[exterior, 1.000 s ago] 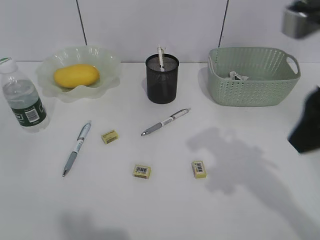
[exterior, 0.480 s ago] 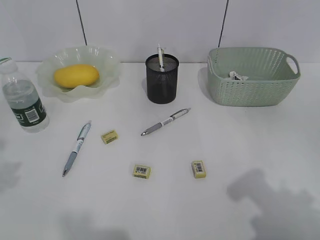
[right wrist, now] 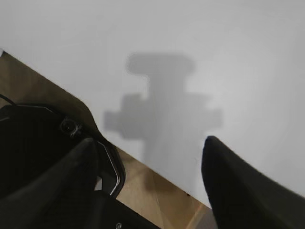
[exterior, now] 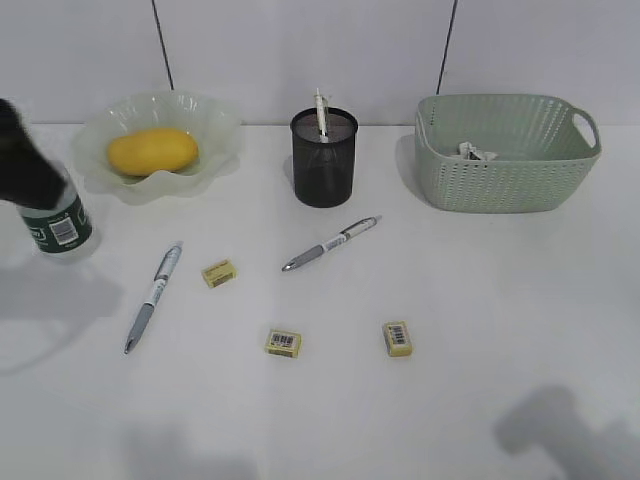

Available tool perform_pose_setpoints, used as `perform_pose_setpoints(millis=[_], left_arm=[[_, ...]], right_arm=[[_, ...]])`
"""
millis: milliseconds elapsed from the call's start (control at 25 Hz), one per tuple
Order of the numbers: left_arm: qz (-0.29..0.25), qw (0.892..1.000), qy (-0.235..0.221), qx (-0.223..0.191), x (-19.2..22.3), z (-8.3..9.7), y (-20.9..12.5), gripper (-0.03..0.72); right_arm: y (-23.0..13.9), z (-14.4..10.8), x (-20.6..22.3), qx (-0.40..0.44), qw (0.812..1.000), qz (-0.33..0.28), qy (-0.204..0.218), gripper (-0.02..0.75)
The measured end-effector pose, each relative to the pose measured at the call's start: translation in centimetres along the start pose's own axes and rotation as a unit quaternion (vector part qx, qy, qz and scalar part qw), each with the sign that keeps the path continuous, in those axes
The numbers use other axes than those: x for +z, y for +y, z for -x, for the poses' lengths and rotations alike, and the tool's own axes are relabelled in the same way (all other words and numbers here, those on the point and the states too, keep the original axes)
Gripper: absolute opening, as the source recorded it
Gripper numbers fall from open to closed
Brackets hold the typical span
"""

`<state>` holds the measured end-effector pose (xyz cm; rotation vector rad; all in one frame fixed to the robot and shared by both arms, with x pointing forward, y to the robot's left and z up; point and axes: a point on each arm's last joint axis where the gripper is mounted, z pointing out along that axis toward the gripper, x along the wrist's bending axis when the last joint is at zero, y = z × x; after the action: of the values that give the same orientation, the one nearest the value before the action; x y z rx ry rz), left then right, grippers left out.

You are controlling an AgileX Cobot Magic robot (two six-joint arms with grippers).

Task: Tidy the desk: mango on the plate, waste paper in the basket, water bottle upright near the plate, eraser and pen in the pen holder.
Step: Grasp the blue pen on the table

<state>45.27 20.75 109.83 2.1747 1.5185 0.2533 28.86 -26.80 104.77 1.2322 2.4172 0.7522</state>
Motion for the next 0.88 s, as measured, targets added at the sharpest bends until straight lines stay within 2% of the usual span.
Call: perform_pose_setpoints(millis=[200,400,880], left_arm=[[-0.047,0.999,0.011,-0.002,3.9,1.0,1.9,0.510],[-0.096,0.995,0.019,-0.014,8.2,0.8,2.9,0.510],[-0.149,0.988,0.033,-0.031,16.7,0.4,5.3,0.510]], right_arm=[[0.0,0.0,0.1,0.003,1.000,0.011,-0.001,0.538],[-0.1,0.0,0.6,0.004,1.000,0.020,-0.002,0.528],[0.0,0.0,0.6,0.005,1.000,0.026,-0.002,0.479]])
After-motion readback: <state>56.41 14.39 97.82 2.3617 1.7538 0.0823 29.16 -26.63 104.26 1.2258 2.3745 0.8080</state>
